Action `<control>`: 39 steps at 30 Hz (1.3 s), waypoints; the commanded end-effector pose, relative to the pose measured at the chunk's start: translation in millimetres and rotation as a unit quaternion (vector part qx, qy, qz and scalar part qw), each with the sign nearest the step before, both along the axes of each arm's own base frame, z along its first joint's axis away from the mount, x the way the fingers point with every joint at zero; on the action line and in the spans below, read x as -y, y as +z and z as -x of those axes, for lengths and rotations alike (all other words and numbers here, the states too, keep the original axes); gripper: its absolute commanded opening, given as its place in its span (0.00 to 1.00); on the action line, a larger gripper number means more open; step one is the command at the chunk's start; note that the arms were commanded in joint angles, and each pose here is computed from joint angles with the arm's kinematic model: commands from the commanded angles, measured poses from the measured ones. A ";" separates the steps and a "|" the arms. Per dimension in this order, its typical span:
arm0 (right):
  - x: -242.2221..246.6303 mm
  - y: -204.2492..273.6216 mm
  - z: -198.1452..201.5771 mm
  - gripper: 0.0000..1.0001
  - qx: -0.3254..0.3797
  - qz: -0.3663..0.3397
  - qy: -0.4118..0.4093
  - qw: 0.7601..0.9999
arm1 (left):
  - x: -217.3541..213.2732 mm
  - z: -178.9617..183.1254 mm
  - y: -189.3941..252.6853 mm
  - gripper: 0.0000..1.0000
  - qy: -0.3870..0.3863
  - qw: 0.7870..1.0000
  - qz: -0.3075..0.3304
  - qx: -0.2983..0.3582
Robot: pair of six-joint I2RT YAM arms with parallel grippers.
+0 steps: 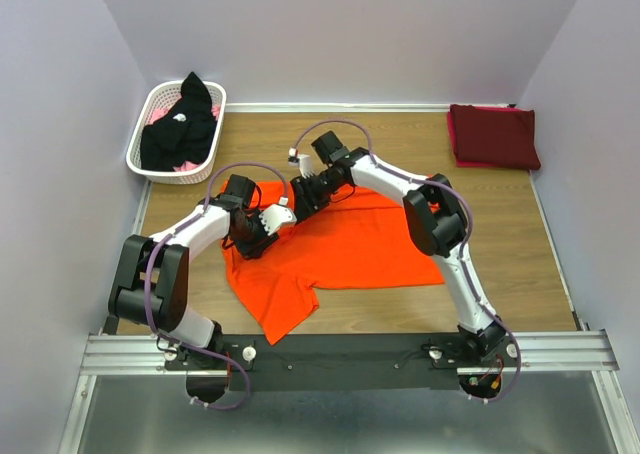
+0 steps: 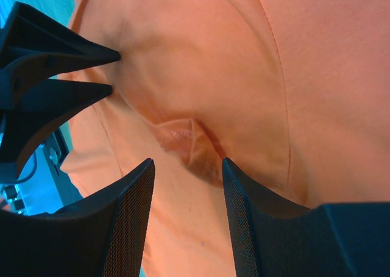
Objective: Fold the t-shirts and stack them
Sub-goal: Fold the flattened tshirt in 1/3 of the way
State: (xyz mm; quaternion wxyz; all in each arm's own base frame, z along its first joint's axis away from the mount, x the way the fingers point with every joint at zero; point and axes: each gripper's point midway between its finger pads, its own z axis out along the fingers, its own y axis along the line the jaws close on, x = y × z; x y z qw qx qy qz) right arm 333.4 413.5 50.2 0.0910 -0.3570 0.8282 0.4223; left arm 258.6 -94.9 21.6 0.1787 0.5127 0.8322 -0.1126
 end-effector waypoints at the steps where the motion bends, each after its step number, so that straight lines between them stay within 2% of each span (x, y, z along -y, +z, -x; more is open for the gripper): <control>1: -10.1 -8.3 -0.7 0.56 0.010 0.005 0.006 1.000 | 2.1 0.2 0.2 0.49 -0.007 1.000 0.005 0.004; 5: -9.7 -15.8 -2.4 0.48 0.013 0.015 0.002 1.000 | 2.6 -0.7 -1.4 0.45 -0.004 1.000 0.007 0.002; 6: -10.1 -14.8 -2.5 0.42 0.016 0.016 0.001 1.000 | 2.9 -1.0 -1.3 0.43 -0.004 1.000 0.006 0.003; 12: -9.6 -8.6 -4.2 0.24 0.024 0.015 -0.002 1.000 | 2.2 -8.2 5.5 0.22 -0.004 1.000 0.002 0.016; 20: -10.5 -5.0 -4.7 0.11 0.024 0.012 -0.003 1.000 | 5.4 -17.9 18.7 0.06 -0.003 0.999 0.008 0.031; 24: -9.9 -0.9 -5.3 0.00 0.027 0.010 -0.004 1.000 | 6.0 -20.1 21.3 0.00 -0.002 0.999 0.009 0.035; 29: -10.3 9.2 -5.1 0.01 0.033 0.004 -0.003 0.999 | 8.1 -18.0 26.1 0.00 -0.007 0.999 0.016 0.033; 32: -8.8 18.7 -4.3 0.14 0.038 -0.001 -0.004 0.999 | 8.7 -16.9 27.1 0.00 -0.007 0.999 0.018 0.031; 33: -7.3 22.2 -1.7 0.33 0.037 -0.002 -0.003 0.999 | 9.2 -16.8 27.6 0.00 -0.006 0.999 0.019 0.031; 34: -6.0 24.3 -1.6 0.38 0.038 -0.002 -0.005 0.999 | 9.0 -16.8 27.1 0.00 -0.006 0.999 0.018 0.030; 39: 4.4 21.8 5.3 0.41 0.040 0.013 -0.008 0.999 | 10.2 -17.4 27.7 0.00 -0.007 0.999 0.021 0.029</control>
